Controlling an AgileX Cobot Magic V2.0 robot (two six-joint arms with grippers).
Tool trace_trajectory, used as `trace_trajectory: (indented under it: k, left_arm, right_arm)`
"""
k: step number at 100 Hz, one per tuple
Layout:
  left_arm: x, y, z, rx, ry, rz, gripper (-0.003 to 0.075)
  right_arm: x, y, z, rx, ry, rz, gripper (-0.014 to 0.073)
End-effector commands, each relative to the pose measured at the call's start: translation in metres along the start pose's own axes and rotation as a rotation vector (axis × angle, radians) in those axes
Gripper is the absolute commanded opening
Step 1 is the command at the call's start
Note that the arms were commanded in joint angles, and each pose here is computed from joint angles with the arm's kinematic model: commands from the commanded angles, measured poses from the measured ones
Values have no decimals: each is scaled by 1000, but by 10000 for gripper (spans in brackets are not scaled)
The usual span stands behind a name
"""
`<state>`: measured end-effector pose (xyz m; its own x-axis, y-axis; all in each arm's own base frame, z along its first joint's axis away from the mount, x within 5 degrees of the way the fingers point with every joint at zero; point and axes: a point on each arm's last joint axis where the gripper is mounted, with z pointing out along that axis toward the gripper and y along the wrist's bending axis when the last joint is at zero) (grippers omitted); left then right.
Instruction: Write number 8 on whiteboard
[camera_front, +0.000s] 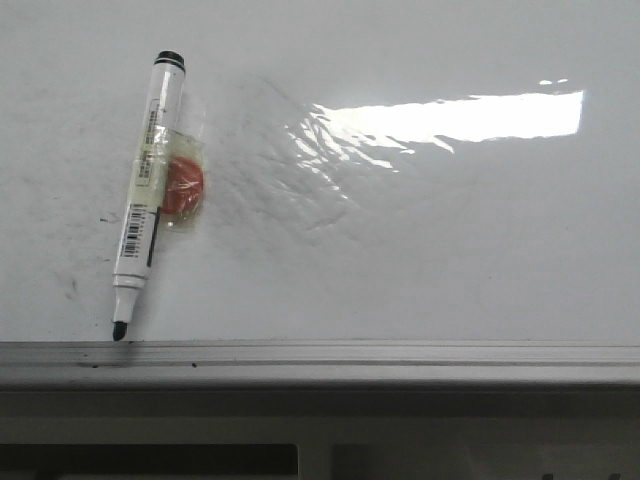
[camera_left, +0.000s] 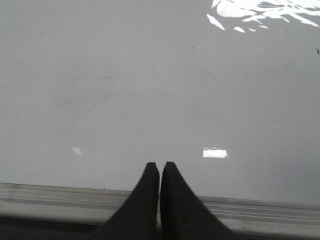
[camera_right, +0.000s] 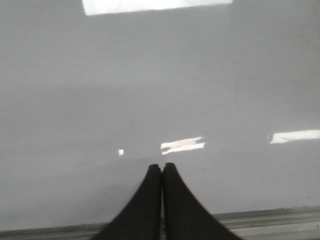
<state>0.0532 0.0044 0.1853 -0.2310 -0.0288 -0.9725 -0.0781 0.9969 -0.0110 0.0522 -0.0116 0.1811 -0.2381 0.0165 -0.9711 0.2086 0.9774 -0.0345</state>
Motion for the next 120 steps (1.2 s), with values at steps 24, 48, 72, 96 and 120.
trace_trajectory:
  k: [24, 48, 72, 96, 120]
  left_arm:
    - [7, 0, 2, 1, -37, -12, -20]
    - [7, 0, 2, 1, -37, -12, -20]
    - [7, 0, 2, 0, -37, 17, -20]
    - [7, 2, 2, -16, -38, 67, -20]
    - [3, 2, 2, -30, -83, 127, -20]
  right_arm:
    - [2, 0, 0, 6, -29, -3, -63]
    - [2, 0, 0, 6, -29, -3, -63]
    - [2, 0, 0, 6, -29, -3, -63]
    - [2, 0, 0, 6, -31, -3, -63]
    - [0, 0, 0, 6, -46, -3, -63]
